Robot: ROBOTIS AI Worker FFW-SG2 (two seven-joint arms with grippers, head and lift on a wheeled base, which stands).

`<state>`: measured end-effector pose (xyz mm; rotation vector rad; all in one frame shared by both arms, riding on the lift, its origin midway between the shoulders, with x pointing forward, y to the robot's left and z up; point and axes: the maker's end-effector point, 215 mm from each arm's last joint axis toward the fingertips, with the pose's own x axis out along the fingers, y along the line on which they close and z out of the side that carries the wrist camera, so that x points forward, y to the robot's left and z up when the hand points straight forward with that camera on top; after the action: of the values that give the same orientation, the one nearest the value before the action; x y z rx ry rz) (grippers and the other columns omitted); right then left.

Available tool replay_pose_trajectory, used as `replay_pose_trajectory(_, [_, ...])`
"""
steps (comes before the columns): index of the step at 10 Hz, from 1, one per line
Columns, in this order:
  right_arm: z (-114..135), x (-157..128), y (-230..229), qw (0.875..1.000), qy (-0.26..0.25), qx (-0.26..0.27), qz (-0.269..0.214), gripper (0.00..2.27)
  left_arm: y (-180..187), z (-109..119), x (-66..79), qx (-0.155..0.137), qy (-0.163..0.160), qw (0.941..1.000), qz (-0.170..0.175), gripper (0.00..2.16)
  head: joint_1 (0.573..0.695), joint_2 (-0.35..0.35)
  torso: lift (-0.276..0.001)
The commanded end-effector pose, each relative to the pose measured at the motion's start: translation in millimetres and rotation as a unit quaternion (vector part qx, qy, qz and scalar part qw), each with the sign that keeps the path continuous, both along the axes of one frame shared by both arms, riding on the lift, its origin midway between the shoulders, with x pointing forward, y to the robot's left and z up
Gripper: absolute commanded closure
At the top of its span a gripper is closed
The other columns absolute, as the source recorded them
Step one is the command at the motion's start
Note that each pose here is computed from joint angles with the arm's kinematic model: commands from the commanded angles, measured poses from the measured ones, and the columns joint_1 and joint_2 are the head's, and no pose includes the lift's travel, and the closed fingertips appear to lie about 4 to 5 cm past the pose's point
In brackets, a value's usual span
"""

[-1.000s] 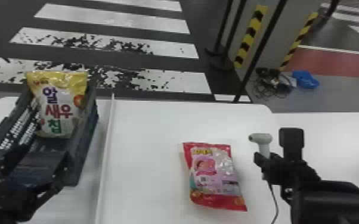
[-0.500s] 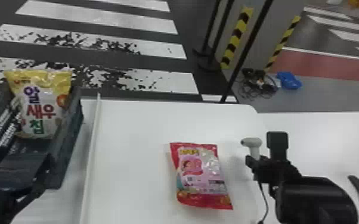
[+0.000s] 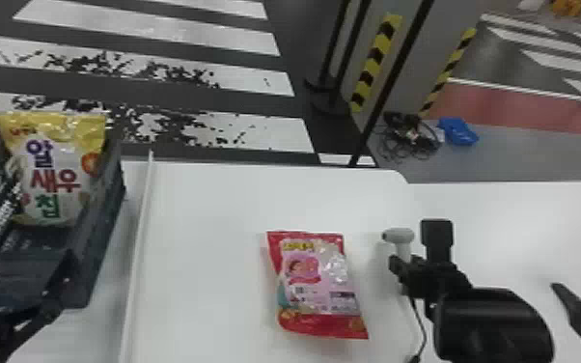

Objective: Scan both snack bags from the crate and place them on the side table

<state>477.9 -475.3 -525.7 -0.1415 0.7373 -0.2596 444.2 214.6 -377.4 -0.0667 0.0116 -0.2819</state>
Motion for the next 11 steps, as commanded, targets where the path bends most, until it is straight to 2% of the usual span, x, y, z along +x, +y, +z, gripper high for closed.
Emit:
replay_pose_trajectory(1, [-6.3,-1.7,-2.2,1.0,0.006,0.0,-0.002,2.16,-0.6,0.7,0.0,0.0,-0.001,1.0,-0.001,0.08,0.695,-0.306,-0.095])
replay_pose_trajectory(2, [-9.0,-3.0,-3.7,1.0,0.007,-0.002,-0.004,2.03,-1.4,0.6,-0.1,-0.001,0.0,1.0,-0.001,0.08,0.695,-0.31,-0.095])
replay_pose_trajectory(4, [-10.0,-2.3,-3.2,1.0,0.005,-0.002,-0.003,1.53,-1.6,1.4,0.0,-0.001,-0.001,1.0,-0.002,0.08,0.695,-0.313,-0.095])
replay_pose_trajectory(5, [-11.3,-3.2,-1.9,1.0,0.005,-0.002,-0.002,0.71,-1.6,2.1,0.5,-0.001,-0.002,1.0,-0.002,0.08,0.695,-0.313,-0.095])
replay_pose_trajectory(6, [-11.9,-3.7,-1.7,1.0,0.006,-0.004,-0.003,0.07,-1.4,2.2,0.4,-0.001,-0.003,1.0,-0.001,0.08,0.695,-0.313,-0.095])
replay_pose_trajectory(8, [-6.4,-4.3,-7.4,1.0,0.0,-0.015,-0.012,0.02,-0.6,1.4,0.6,0.0,-0.001,1.0,-0.001,0.08,0.695,-0.312,-0.095])
replay_pose_trajectory(11, [31.2,-12.1,-15.4,0.999,-0.025,-0.031,-0.026,0.03,0.2,1.6,0.7,0.0,-0.002,1.0,0.0,0.08,0.695,-0.32,-0.095])
